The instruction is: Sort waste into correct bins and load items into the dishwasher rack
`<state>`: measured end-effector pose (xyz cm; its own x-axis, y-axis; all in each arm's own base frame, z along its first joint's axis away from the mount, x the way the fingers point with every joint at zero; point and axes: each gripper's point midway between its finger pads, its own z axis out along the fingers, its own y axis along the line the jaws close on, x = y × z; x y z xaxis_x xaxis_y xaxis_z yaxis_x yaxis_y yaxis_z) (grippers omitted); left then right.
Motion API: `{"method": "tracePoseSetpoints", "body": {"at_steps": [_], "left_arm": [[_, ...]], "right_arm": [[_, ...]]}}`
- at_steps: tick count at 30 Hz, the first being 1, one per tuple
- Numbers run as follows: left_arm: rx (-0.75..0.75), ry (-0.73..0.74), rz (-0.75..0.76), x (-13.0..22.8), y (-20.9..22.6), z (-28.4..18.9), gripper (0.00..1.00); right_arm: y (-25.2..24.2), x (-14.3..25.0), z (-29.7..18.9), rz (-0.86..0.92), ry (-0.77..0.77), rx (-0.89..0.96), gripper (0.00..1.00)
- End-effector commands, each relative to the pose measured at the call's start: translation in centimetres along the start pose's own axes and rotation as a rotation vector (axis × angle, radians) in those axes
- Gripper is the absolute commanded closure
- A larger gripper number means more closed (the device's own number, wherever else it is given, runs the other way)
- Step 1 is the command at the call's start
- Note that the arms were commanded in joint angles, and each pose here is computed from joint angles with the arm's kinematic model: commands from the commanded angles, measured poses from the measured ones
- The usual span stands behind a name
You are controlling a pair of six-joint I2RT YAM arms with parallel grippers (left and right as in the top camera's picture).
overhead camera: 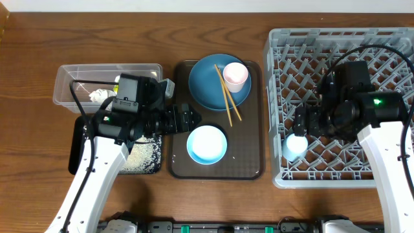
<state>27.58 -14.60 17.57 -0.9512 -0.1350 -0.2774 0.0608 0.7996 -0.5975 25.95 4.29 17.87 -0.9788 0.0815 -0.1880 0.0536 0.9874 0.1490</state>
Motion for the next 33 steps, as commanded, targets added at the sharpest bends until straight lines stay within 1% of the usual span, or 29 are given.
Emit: {"method": "tracePoseSetpoints", "body": {"at_steps": [1, 4, 10, 18, 20, 22, 23, 25, 27, 28, 29, 30, 33], "left_arm": [[-0.006, -0.021, 0.014, -0.5, 0.1, 0.0, 0.02], [0.041, -0.123, 0.077, -3.1, -1.2, -0.2, 0.02], [0.105, -0.221, 0.103, -6.0, -3.1, 0.3, 0.02], [0.215, -0.263, 0.007, -9.7, -5.5, 5.8, 0.02], [0.193, -0.285, -0.027, -10.6, -5.1, 7.4, 0.02], [0.129, -0.335, -0.071, -11.7, -3.9, 9.1, 0.02], [0.108, -0.357, -0.067, -12.0, -3.6, 9.7, 0.00], [0.077, -0.397, -0.055, -12.6, -3.4, 11.0, 0.12], [0.057, -0.433, -0.043, -13.1, -3.5, 11.9, 0.14], [0.054, -0.453, -0.034, -13.3, -3.7, 12.3, 0.16], [0.052, -0.471, -0.026, -13.5, -3.9, 12.7, 0.22], [0.048, -0.484, -0.021, -13.6, -4.0, 13.0, 0.24], [0.036, -0.487, -0.010, -13.5, -4.5, 13.9, 0.25]], "right_arm": [[0.2, -0.2, -0.3, -0.016, -0.009, -0.001, 0.01], [0.2, -0.1, -0.3, -0.016, -0.008, 0.000, 0.01], [0.2, -0.3, -0.3, -0.016, -0.014, -0.001, 0.01], [0.2, -0.2, -0.3, -0.016, -0.012, -0.001, 0.01], [0.2, -0.1, -0.3, -0.015, -0.009, -0.001, 0.01], [0.2, 0.0, -0.3, -0.015, -0.004, 0.000, 0.01], [0.2, 0.0, -0.3, -0.015, -0.002, 0.001, 0.01], [0.2, 0.1, -0.3, -0.014, 0.002, 0.001, 0.01], [0.1, 0.2, -0.3, -0.013, 0.006, 0.001, 0.01], [0.1, 0.3, -0.3, -0.013, 0.008, 0.002, 0.01], [0.1, 0.4, -0.2, -0.013, 0.011, 0.002, 0.01], [0.1, 0.4, -0.2, -0.012, 0.014, 0.003, 0.01], [0.1, 0.6, -0.2, -0.012, 0.020, 0.004, 0.01]]}}
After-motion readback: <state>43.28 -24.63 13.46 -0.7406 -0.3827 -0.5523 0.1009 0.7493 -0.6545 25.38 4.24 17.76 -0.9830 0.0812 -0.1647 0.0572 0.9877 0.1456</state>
